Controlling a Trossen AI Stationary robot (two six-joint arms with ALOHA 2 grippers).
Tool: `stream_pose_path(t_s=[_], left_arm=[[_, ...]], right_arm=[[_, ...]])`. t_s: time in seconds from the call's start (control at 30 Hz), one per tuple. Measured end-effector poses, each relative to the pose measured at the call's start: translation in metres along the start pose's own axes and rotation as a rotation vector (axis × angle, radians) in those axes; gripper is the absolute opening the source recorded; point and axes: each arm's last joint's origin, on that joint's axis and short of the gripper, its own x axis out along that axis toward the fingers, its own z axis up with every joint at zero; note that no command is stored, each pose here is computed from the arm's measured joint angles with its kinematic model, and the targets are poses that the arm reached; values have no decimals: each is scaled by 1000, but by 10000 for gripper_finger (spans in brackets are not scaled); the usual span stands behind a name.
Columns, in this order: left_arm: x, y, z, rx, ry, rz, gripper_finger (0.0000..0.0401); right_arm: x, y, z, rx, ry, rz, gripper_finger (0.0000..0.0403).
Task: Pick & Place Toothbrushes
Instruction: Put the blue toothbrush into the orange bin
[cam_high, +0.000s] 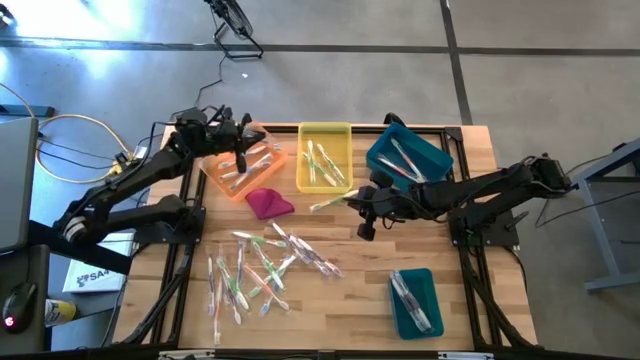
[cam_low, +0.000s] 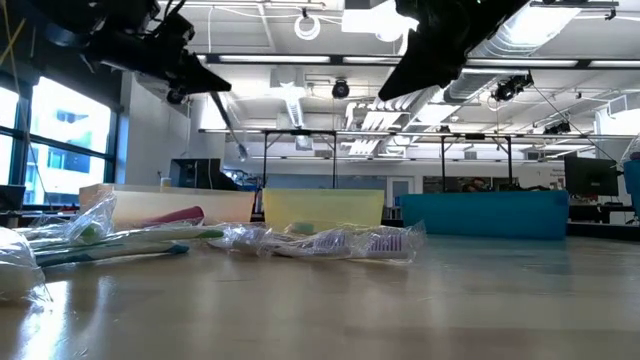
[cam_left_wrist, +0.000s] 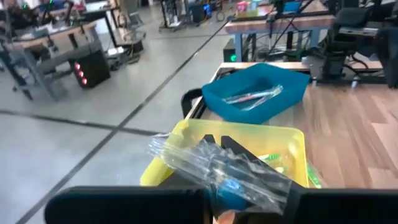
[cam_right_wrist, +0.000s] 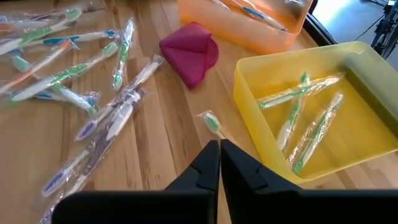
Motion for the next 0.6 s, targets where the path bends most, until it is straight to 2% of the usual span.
stream_pose_path(t_s=[0.17, 0.37, 0.5, 0.6], left_arm=[[-5, 2, -5, -48, 53, 26, 9], [-6, 5, -14, -71, 150, 165, 9], [-6, 2, -29, -101, 186, 177, 9], [-5, -1, -43, -130, 159, 193, 9]], right_arm=[[0, 0, 0, -2, 0, 0, 2], [0, 0, 0, -3, 1, 0, 2], [0, 0, 0, -4, 0, 0, 2], [0, 0, 0, -9, 0, -4, 2]])
